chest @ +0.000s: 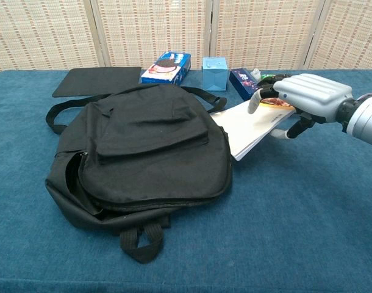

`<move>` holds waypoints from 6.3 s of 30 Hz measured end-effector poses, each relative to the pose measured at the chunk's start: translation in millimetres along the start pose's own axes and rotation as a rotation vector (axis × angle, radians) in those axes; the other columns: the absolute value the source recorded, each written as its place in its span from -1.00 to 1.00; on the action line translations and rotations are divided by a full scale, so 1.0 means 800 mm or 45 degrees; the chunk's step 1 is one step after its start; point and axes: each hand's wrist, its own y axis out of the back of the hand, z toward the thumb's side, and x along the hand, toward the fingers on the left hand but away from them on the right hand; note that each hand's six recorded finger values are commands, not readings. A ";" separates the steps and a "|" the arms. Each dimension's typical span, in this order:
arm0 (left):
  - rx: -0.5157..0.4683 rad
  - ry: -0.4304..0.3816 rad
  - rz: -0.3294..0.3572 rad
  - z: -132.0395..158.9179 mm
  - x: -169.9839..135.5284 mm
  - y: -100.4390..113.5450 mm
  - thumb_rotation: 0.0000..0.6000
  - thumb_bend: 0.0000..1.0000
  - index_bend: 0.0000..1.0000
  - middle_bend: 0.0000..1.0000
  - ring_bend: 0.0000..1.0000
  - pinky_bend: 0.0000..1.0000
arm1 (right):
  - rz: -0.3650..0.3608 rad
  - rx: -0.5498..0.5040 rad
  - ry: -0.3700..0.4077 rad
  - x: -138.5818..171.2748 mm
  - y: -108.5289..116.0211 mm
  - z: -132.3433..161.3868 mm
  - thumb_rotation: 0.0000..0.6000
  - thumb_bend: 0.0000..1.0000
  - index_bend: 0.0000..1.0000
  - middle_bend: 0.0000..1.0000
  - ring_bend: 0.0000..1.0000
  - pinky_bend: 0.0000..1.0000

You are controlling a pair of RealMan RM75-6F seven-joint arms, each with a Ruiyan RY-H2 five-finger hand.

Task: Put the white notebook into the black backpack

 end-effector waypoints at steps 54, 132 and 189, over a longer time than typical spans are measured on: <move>-0.092 -0.710 -0.154 0.158 0.115 -0.006 1.00 -0.44 -0.49 -0.81 -0.79 -0.89 | -0.445 0.476 -0.189 0.093 0.184 -0.104 1.00 0.22 0.22 -0.27 -0.67 -0.72; -0.626 -0.649 -0.178 0.301 0.193 -0.079 1.00 -0.08 0.56 -0.19 -0.31 -0.65 | -0.684 0.326 -0.197 0.157 0.237 -0.090 1.00 0.24 0.31 -0.23 -0.64 -0.72; -0.745 -0.227 -0.236 0.270 0.290 -0.022 1.00 -0.09 0.51 -0.19 -0.31 -0.65 | -0.292 0.186 0.492 -0.036 0.059 0.196 1.00 0.24 0.34 -0.05 -0.43 -0.72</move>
